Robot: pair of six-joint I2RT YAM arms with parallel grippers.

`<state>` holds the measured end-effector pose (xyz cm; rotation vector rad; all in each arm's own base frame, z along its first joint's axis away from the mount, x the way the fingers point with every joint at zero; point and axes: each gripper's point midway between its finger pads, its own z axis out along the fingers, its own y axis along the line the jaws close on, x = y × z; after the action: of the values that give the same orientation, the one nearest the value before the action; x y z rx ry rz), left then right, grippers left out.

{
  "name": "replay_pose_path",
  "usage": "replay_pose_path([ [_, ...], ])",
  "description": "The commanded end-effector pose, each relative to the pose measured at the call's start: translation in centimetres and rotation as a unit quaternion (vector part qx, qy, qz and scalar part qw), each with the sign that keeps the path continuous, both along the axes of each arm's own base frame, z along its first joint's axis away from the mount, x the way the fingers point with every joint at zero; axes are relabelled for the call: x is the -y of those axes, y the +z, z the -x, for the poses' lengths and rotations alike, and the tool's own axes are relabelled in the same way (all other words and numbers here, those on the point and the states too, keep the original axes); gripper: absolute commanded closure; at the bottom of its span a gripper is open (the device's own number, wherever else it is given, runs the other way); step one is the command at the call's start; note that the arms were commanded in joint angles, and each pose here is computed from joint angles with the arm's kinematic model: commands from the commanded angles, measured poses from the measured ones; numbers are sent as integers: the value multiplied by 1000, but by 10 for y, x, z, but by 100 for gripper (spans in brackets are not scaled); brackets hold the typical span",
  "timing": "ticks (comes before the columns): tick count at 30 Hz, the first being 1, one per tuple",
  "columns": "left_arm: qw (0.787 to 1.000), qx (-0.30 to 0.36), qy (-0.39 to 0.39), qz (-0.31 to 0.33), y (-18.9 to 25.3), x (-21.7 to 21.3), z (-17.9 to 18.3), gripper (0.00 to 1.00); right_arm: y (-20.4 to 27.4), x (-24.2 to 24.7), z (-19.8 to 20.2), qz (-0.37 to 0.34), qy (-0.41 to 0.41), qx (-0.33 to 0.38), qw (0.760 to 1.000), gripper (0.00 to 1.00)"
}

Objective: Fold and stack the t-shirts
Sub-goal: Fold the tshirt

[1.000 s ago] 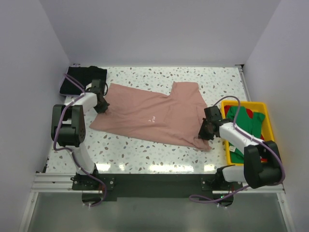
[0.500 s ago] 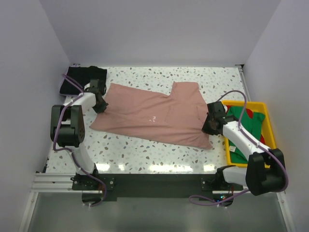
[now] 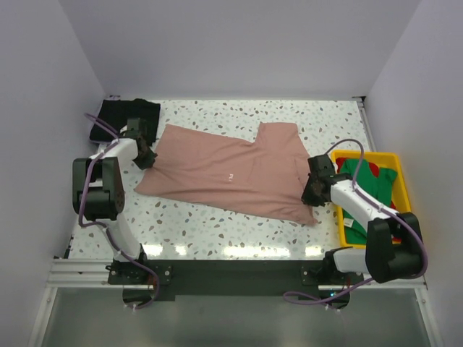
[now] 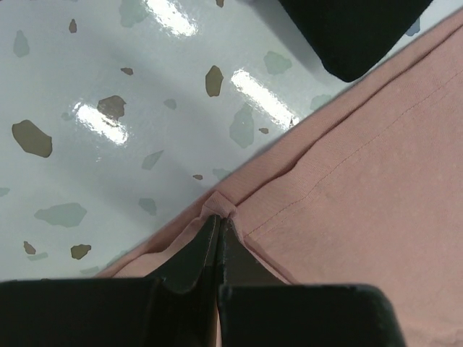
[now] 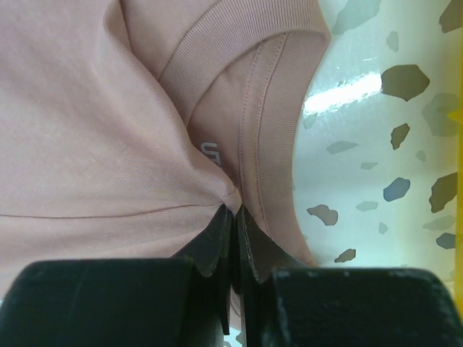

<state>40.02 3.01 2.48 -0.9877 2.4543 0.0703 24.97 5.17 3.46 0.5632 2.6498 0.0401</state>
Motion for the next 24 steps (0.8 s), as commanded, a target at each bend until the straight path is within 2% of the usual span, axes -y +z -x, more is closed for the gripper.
replay_pose_path([
  [1,998,62,3,-5,35,-12,-24,100,-6,4,-1,5,-3,-2,1000,95],
  [6,996,85,-10,11,44,-10,-34,99,-10,2,-1,2,3,-6,1000,86],
  [9,994,100,-27,21,50,-4,-40,90,-9,-1,-3,-3,9,-4,1000,77],
  [12,992,114,-38,29,59,0,-43,71,-4,-3,-7,-6,21,5,1000,65],
  [13,992,119,-42,30,63,1,-43,61,1,-4,-10,-9,23,14,1000,60],
  [16,991,123,-44,30,69,2,-40,52,15,-9,-15,-8,42,35,998,52],
  [20,991,118,-44,35,70,6,-26,55,36,-22,-28,7,72,64,995,52],
  [24,994,101,-29,30,63,6,5,61,46,-44,-42,5,104,80,991,51],
])
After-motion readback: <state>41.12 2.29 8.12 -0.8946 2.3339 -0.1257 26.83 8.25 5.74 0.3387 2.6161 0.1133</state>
